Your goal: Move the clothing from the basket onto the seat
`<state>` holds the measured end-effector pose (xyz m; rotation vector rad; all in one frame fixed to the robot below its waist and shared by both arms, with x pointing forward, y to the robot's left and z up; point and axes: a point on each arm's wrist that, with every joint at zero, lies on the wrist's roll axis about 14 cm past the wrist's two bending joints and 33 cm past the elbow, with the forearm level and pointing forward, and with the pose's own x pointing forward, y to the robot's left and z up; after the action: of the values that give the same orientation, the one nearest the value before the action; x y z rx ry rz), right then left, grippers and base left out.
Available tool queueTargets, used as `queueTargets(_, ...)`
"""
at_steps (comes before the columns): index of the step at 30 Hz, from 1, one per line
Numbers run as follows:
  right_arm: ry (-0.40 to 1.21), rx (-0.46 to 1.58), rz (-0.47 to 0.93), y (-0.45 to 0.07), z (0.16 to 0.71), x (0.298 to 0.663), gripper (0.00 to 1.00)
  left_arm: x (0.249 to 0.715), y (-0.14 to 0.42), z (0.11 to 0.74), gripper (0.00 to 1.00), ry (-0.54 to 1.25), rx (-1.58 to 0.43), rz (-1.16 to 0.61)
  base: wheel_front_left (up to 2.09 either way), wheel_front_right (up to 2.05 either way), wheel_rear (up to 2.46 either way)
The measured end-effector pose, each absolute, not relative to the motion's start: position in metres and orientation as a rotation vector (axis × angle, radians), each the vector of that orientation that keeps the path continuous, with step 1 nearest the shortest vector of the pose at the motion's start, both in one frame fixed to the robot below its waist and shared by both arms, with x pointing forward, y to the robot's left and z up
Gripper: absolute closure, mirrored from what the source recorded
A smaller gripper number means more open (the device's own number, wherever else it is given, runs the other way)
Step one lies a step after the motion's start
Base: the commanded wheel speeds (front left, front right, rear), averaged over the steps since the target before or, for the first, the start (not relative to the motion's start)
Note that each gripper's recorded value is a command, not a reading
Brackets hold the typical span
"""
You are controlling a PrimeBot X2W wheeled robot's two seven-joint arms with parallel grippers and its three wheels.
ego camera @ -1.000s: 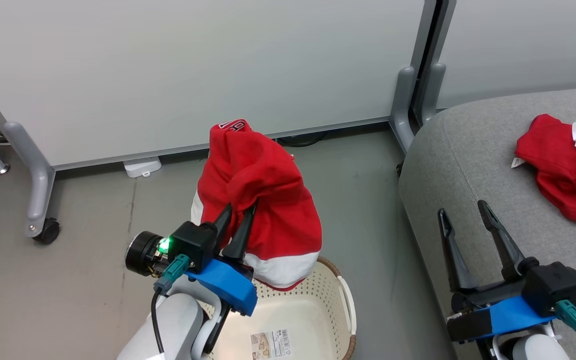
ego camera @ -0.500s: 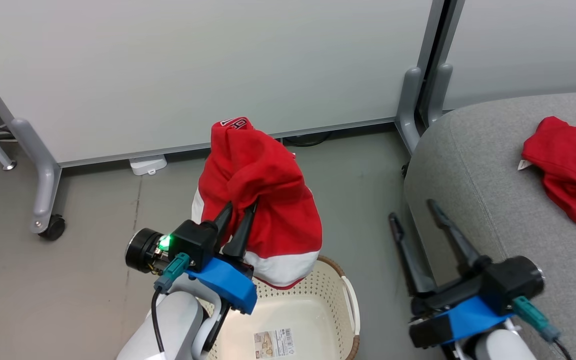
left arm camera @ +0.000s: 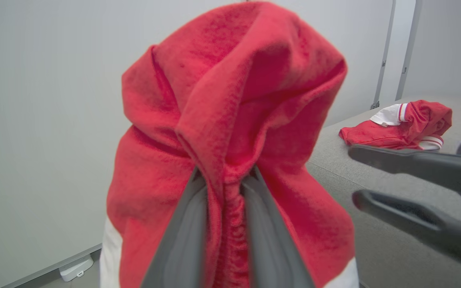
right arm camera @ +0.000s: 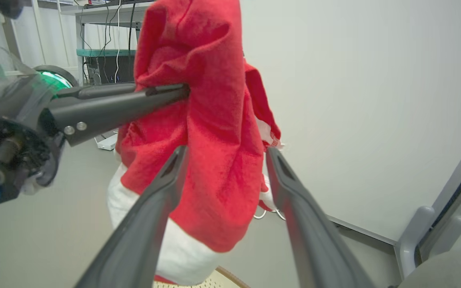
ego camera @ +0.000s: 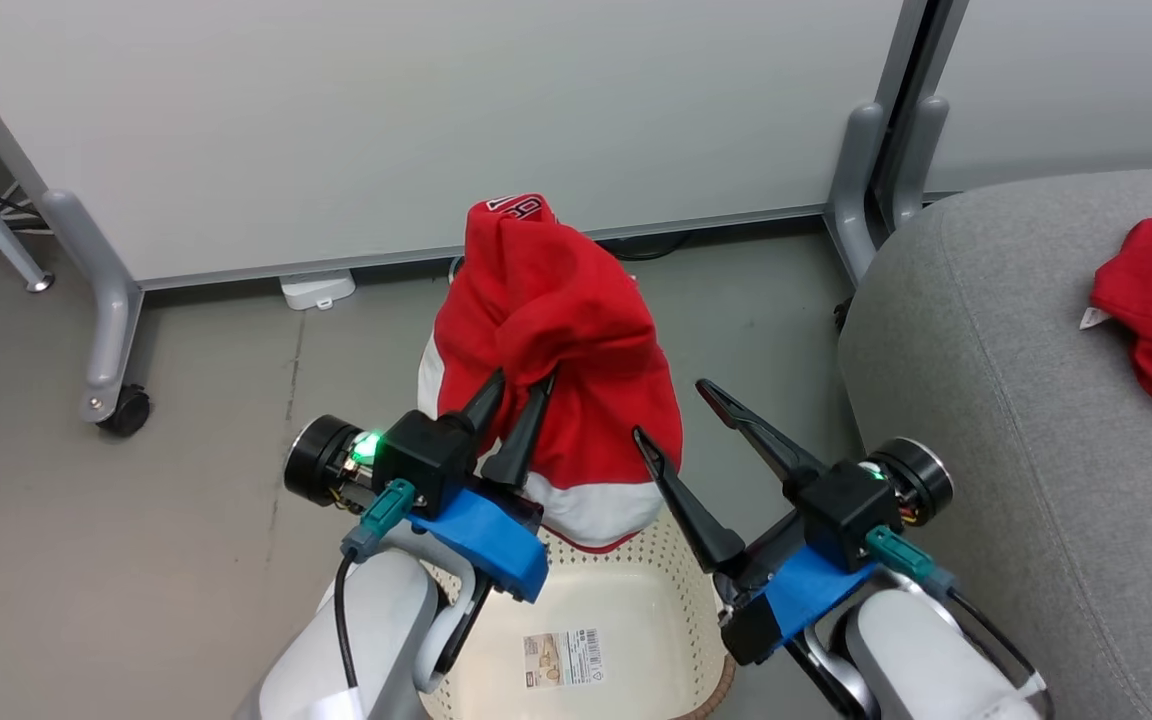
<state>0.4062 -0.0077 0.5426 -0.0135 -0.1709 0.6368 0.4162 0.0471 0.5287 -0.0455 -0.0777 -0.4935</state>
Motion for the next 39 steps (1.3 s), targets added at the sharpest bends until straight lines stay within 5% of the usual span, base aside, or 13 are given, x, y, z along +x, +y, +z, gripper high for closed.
queueTargets(17,-0.037,-0.074,0.733,0.028,0.507,0.443,0.00,0.418,0.031,0.535,1.00,-0.100,-0.047,-0.557,0.00,0.00,0.00)
queueTargets(18,-0.033,-0.069,0.735,0.029,0.507,0.444,0.17,0.418,0.030,0.535,1.00,-0.100,-0.048,-0.557,0.00,0.00,0.00)
queueTargets(19,-0.030,-0.060,0.733,0.030,0.507,0.445,1.00,0.418,0.030,0.535,1.00,-0.100,-0.049,-0.557,0.00,0.00,0.00)
queueTargets(39,-0.026,-0.035,0.731,0.030,0.508,0.448,1.00,0.423,0.032,0.538,1.00,-0.110,-0.046,-0.550,0.00,0.00,0.00)
